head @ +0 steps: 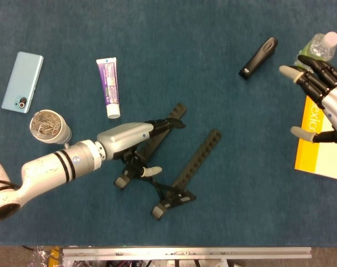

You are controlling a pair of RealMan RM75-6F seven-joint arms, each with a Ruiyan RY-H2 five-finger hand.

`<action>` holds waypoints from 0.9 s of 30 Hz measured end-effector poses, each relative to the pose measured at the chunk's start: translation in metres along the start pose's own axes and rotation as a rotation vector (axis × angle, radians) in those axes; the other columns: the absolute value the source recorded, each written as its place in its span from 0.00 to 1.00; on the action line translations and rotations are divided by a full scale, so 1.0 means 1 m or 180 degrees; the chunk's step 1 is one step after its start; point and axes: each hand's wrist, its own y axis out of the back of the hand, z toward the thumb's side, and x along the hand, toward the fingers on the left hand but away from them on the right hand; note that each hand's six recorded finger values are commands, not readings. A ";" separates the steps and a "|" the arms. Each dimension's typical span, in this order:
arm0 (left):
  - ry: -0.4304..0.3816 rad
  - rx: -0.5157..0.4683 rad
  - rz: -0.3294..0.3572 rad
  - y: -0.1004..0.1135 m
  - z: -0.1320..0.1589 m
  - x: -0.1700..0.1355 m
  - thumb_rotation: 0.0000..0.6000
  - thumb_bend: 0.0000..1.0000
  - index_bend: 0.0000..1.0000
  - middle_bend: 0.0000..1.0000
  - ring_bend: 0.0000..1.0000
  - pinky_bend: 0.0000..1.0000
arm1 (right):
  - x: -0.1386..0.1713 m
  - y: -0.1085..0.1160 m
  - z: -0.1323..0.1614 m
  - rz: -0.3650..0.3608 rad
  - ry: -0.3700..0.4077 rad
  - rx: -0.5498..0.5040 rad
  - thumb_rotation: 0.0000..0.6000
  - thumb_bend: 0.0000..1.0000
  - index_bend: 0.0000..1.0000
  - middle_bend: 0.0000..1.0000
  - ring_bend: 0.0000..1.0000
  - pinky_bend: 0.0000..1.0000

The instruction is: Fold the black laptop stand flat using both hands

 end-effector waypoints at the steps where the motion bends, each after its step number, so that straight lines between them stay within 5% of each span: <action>1: 0.0010 0.0005 -0.0013 -0.001 0.000 0.002 1.00 0.34 0.00 0.00 0.00 0.00 | 0.000 0.000 0.000 0.0000 -0.0002 -0.0002 1.00 0.12 0.02 0.16 0.03 0.14; 27: 0.0248 -0.0205 0.0117 0.021 -0.010 0.020 1.00 0.34 0.00 0.00 0.00 0.00 | 0.001 -0.003 -0.004 -0.0006 -0.0029 -0.0043 1.00 0.12 0.02 0.16 0.03 0.14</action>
